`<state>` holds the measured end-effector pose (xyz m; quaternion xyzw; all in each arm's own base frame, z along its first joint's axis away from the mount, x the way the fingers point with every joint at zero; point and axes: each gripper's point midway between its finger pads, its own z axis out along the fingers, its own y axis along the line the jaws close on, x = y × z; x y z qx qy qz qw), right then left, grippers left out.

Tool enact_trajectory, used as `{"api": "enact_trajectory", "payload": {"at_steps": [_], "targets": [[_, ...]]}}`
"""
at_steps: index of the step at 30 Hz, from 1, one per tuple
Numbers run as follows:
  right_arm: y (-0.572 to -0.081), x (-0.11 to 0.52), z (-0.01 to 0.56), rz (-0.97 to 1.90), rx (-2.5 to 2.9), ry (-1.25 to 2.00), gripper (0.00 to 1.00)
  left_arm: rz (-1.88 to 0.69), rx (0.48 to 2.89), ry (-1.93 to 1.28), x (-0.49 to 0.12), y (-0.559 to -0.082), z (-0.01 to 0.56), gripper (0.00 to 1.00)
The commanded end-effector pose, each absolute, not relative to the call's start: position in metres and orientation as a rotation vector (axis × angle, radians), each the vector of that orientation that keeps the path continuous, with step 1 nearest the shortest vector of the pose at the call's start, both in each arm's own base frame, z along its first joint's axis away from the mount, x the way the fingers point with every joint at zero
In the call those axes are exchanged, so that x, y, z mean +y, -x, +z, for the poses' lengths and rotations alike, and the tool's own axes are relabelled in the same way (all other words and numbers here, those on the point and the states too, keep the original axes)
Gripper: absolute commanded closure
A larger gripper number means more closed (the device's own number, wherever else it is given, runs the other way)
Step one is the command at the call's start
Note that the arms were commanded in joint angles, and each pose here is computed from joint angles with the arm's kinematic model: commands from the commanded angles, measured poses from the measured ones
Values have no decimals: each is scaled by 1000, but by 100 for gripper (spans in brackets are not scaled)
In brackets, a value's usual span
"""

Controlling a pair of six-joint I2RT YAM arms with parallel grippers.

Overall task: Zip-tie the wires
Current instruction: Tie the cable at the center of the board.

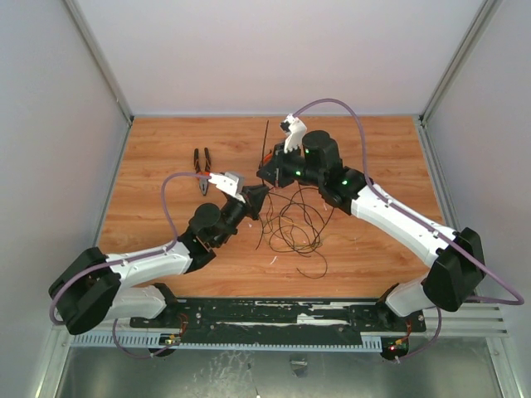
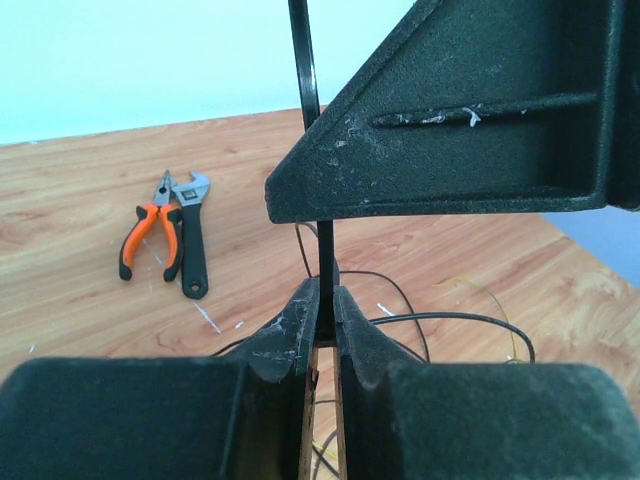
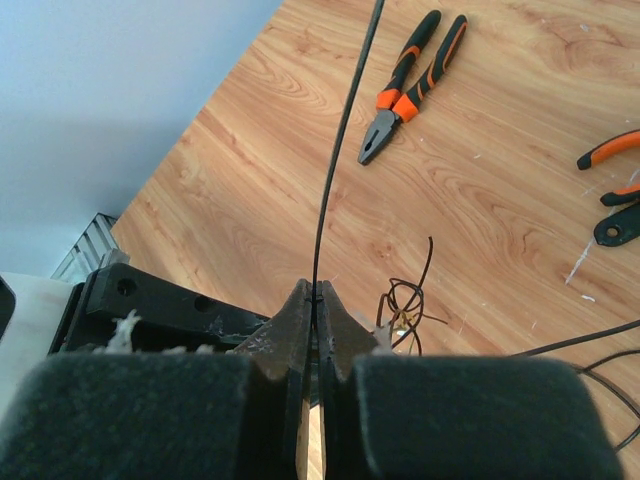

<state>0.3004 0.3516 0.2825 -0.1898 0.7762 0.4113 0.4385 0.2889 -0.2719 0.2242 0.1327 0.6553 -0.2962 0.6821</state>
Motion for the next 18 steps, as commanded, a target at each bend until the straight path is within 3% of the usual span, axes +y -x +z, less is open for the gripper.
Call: {"api": "enact_trajectory", "payload": {"at_steps": [1,18], "targets": [[-308,354,402,1121,1557,438,100,-603,1701,-429,-272,-272,142,87],[-306,350,401,1103,1561,441,100,-584,1689,-418,-273,-277,142,86]]}}
